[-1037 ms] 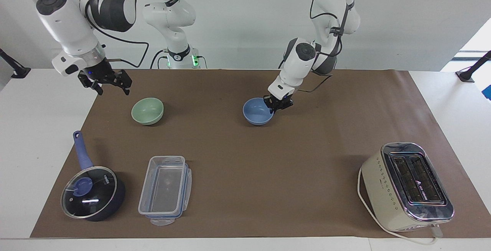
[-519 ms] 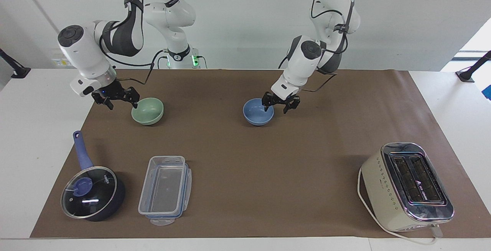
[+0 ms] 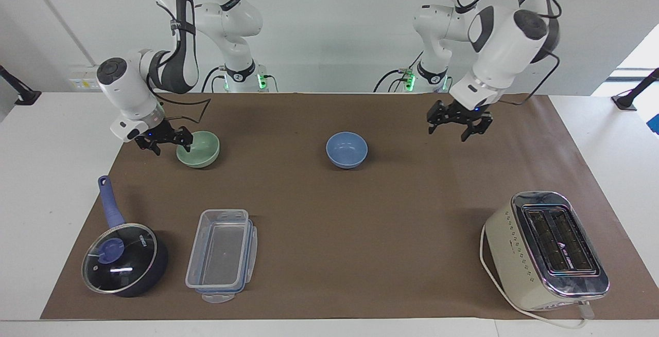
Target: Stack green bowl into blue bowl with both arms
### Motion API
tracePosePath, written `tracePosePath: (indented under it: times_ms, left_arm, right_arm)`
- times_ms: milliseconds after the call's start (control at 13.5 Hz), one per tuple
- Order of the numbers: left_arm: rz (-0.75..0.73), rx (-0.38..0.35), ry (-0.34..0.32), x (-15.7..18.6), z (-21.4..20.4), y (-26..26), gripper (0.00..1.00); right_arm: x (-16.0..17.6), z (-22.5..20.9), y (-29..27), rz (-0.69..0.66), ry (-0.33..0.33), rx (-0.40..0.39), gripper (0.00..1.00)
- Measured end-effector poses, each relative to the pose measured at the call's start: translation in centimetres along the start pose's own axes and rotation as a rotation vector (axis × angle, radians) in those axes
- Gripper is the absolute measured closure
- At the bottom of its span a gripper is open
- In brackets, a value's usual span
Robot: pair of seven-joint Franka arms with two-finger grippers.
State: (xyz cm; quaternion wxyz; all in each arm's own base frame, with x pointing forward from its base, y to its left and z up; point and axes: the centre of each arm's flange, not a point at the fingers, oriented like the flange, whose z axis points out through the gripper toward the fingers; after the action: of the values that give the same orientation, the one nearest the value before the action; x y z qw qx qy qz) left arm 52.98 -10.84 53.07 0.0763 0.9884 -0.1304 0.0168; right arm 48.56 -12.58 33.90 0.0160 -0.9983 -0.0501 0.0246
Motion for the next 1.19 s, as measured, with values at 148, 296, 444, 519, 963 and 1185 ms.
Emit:
tracePosePath:
  times_ms: [148,296,444,519,963,1185]
  left_arm:
    - [0.033,0.058,0.023,0.1,-4.3,-3.7,0.0]
    - [0.05,0.123,0.046,0.1,-7.9,-5.4,0.0]
    - [0.072,0.143,0.041,-0.3,-10.6,-6.8,0.0]
    - [0.075,0.144,0.035,-0.5,-11.5,-7.4,0.0]
    - [0.071,0.127,-0.037,0.3,-12.3,-7.7,0.0]
    - [0.023,0.067,-0.034,-0.1,-12.2,-9.7,0.0]
  right_arm:
    - [-0.1,0.7,0.0,-0.005,-0.006,0.002,0.0]
    - [-0.3,1.8,-0.1,-0.037,0.003,-0.002,0.02]
    - [-0.7,2.5,-0.1,-0.049,-0.001,-0.001,0.24]
    - [-0.7,2.6,-0.1,-0.05,-0.002,-0.001,0.37]
    - [-0.4,1.4,0.0,-0.067,0.017,-0.001,0.94]
    - [1.0,-1.9,0.3,-0.059,0.018,0.02,0.95]
